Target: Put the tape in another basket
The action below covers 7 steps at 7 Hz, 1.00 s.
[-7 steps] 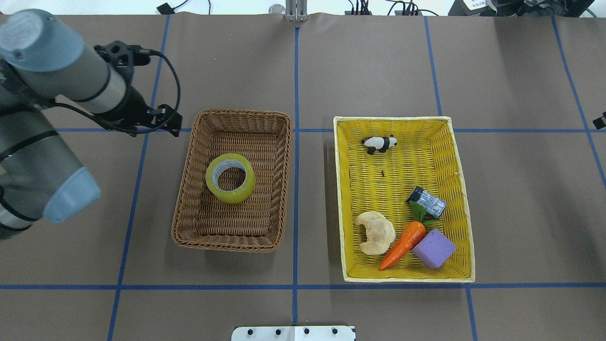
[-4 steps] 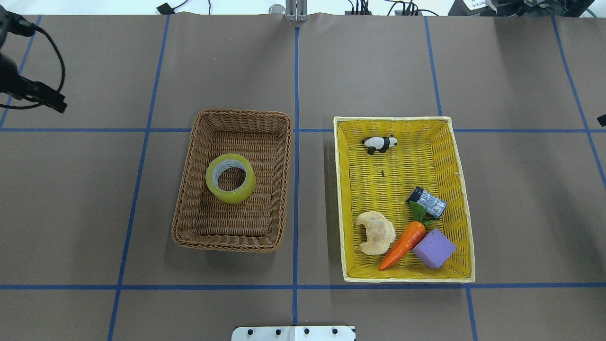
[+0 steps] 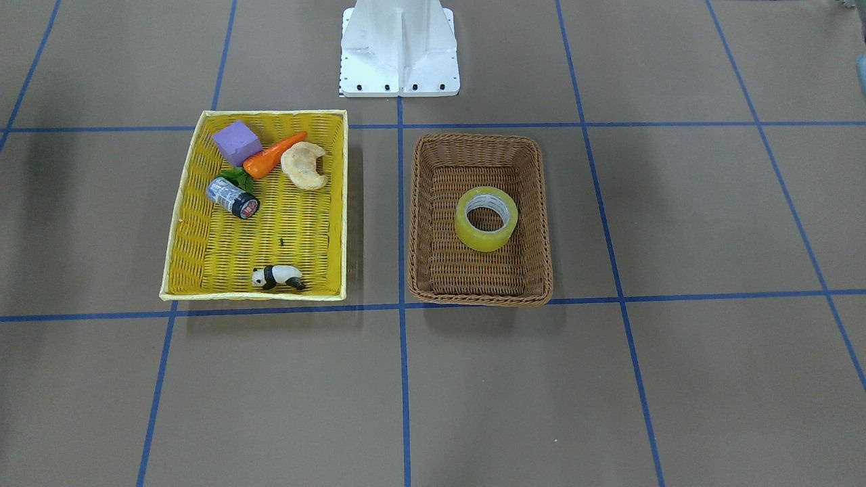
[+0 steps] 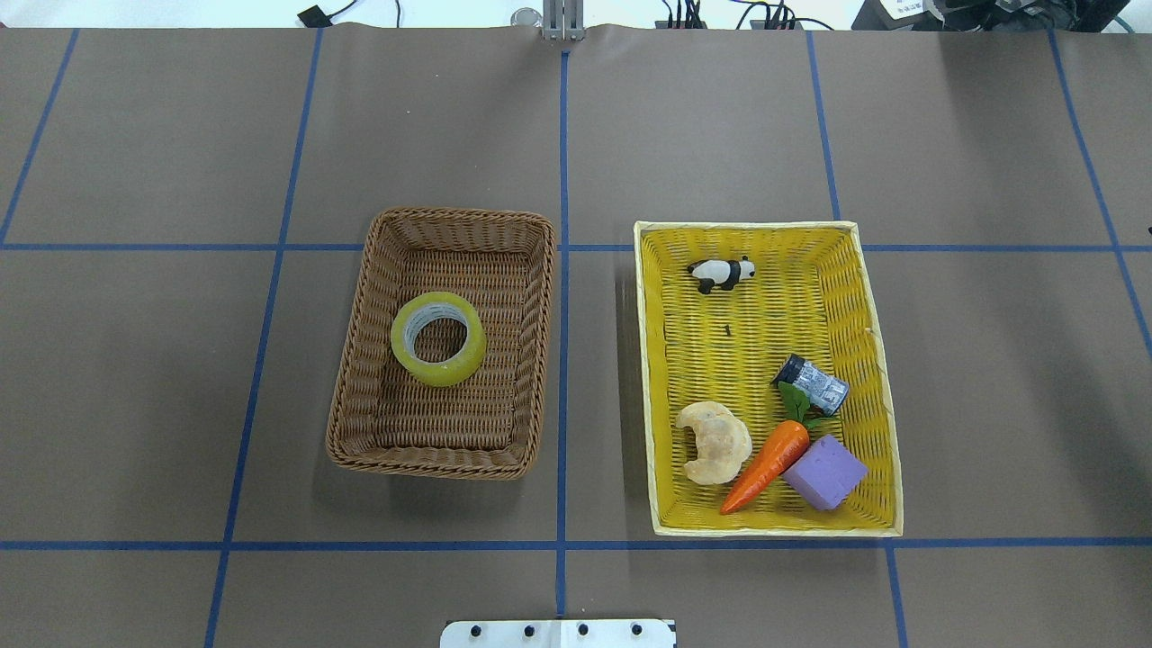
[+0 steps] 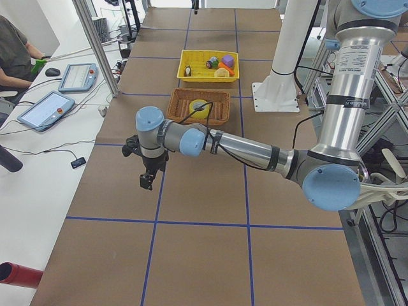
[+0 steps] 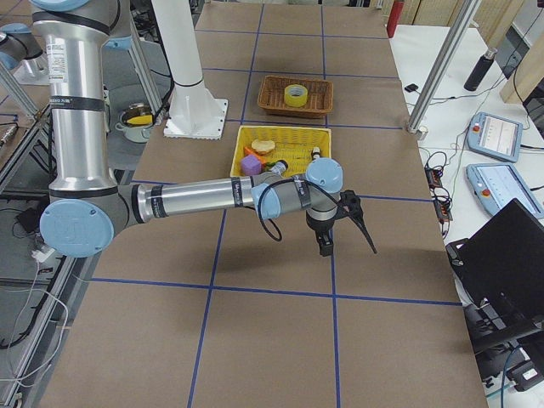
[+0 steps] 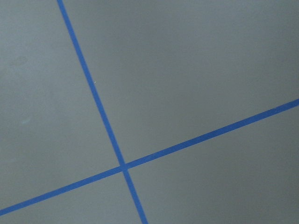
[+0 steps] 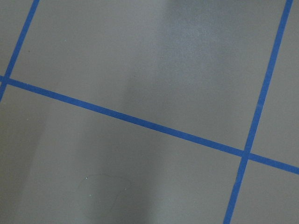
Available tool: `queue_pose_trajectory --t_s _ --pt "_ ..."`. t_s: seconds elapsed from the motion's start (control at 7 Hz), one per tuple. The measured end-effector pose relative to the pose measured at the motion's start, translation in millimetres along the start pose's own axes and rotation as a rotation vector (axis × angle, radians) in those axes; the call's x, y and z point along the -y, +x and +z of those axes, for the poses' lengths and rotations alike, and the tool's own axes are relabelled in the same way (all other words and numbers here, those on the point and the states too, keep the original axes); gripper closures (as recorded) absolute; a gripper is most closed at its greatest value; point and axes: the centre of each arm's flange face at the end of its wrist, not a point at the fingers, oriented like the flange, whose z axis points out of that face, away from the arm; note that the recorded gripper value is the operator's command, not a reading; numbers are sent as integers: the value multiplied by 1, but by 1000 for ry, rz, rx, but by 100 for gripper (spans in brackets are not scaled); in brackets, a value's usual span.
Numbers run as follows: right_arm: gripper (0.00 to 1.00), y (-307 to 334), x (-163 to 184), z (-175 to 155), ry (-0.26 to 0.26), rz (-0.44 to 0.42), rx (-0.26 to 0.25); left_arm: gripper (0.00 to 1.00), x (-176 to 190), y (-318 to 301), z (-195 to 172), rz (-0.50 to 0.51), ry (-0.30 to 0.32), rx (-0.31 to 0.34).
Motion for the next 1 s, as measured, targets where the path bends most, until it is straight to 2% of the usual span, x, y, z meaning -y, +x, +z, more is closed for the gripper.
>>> queue_pose_trajectory --t_s 0.43,0.57,1.0 --pt "0 3 -6 -1 -25 34 8 2 -10 -4 1 -203 -3 -99" --pt "0 3 -6 -1 -30 40 8 2 -22 -2 3 -229 -2 -114" --pt "0 6 -9 0 -36 48 -2 2 -44 11 -7 -224 23 -122"
